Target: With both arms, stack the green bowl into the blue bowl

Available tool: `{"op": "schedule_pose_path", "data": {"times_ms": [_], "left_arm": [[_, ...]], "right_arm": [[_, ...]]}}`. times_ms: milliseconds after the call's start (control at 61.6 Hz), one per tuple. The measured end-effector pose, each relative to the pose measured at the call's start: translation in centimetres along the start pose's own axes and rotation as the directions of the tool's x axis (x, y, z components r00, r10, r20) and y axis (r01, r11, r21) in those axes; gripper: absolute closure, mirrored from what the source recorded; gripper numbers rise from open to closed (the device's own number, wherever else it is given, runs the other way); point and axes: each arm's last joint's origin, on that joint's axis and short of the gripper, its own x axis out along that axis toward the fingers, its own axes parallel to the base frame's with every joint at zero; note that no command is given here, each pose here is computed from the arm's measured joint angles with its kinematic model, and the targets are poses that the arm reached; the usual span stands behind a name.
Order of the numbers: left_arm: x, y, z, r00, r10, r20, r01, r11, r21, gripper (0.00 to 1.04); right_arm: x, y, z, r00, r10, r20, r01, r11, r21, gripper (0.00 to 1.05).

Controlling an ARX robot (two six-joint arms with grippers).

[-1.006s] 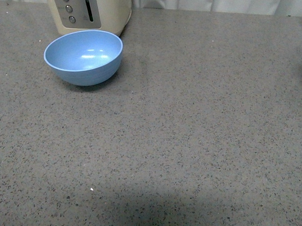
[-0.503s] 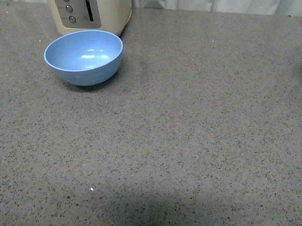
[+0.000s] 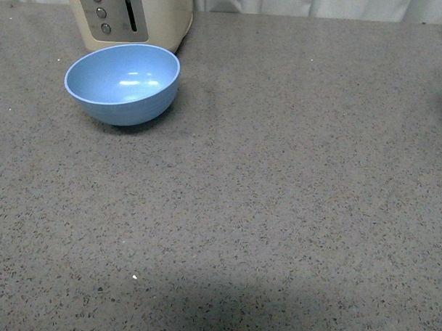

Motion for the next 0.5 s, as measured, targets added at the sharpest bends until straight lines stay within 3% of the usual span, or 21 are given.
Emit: {"op": "schedule_pose_path", "data": {"times_ms": [503], "left_arm": [[0.00,0.00,0.00,1.000,0.000,0.000,0.000,1.000,0.000,0.06]], "right_arm": [[0.00,0.00,0.00,1.000,0.000,0.000,0.000,1.000,0.000,0.09]]}}
